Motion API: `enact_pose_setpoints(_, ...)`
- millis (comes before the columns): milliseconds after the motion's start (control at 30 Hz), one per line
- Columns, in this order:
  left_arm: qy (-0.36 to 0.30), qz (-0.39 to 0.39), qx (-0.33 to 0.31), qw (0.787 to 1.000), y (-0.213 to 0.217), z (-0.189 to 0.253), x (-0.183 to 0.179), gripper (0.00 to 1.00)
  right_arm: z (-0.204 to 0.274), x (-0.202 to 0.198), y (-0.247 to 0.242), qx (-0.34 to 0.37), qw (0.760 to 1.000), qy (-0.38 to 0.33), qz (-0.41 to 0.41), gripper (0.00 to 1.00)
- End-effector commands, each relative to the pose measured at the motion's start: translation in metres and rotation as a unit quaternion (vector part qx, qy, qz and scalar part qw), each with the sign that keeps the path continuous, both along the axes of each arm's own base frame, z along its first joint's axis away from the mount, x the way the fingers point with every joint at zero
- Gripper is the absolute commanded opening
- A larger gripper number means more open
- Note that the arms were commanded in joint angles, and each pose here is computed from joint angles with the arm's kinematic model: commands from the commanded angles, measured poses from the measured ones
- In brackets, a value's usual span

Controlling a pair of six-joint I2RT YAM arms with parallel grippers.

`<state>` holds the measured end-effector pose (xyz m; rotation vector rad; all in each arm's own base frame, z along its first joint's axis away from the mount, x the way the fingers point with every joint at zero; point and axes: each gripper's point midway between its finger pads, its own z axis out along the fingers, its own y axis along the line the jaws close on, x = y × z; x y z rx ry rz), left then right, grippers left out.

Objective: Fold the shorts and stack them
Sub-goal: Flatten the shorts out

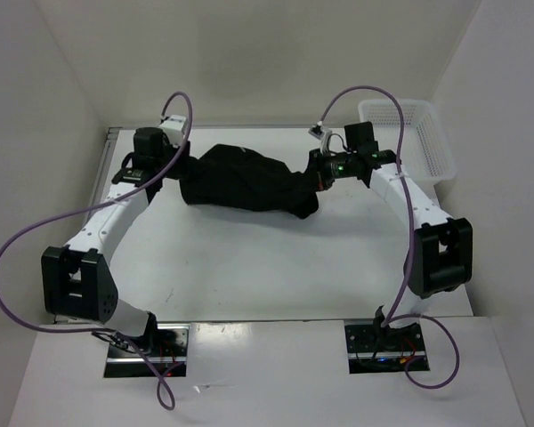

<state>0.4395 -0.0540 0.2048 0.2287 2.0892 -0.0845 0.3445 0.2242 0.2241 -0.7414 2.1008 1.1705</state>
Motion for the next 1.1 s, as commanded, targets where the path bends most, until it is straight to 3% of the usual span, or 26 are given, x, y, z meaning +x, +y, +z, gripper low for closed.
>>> enact_pose_setpoints(0,0.019,-0.026,0.004,0.999,-0.025,-0.019,-0.006,0.57,-0.027,0.003,-0.008,0.014,0.996,0.076,-0.042,0.0)
enact_pose_setpoints(100,0.022,-0.023,0.013,0.999,-0.028,-0.032,-0.006,0.83,-0.046,-0.001,-0.01,0.012,0.993,0.105,-0.061,0.0)
enact_pose_setpoints(167,0.035,-0.034,0.015,0.999,-0.036,-0.035,-0.014,0.87,-0.044,0.001,-0.009,0.02,0.991,0.109,-0.074,0.0)
enact_pose_setpoints(300,0.066,-0.046,0.029,0.996,-0.046,-0.04,-0.036,0.84,-0.043,0.02,-0.02,0.029,0.986,0.114,-0.118,0.0)
enact_pose_setpoints(333,0.089,-0.047,0.034,0.994,-0.043,-0.045,-0.048,0.81,-0.045,0.026,-0.021,0.022,0.985,0.111,-0.129,0.0)
enact_pose_setpoints(400,0.124,-0.062,0.029,0.99,-0.045,-0.052,-0.065,0.65,-0.045,0.034,-0.023,0.016,0.986,0.1,-0.133,0.0)
enact_pose_setpoints(467,0.213,-0.089,0.02,0.973,-0.048,-0.087,-0.109,0.57,-0.05,0.036,-0.024,0.008,0.987,0.094,-0.133,0.0)
enact_pose_setpoints(567,0.27,-0.097,0.035,0.957,-0.045,-0.124,-0.149,0.48,-0.06,0.037,-0.028,-0.012,0.987,0.088,-0.132,0.0)
enact_pose_setpoints(633,0.279,-0.079,0.064,0.955,-0.033,-0.157,-0.162,0.48,-0.065,0.035,-0.031,-0.026,0.989,0.077,-0.124,0.0)
enact_pose_setpoints(733,0.23,-0.029,0.105,0.967,-0.013,-0.164,-0.14,0.48,-0.067,0.035,-0.033,-0.034,0.989,0.071,-0.122,0.0)
enact_pose_setpoints(833,0.212,-0.02,0.109,0.971,-0.015,-0.168,-0.118,0.58,-0.069,0.031,-0.032,-0.031,0.99,0.076,-0.117,0.0)
enact_pose_setpoints(1067,0.216,-0.009,0.121,0.969,-0.013,-0.189,-0.106,0.63,-0.07,0.032,-0.033,-0.035,0.991,0.067,-0.112,0.0)
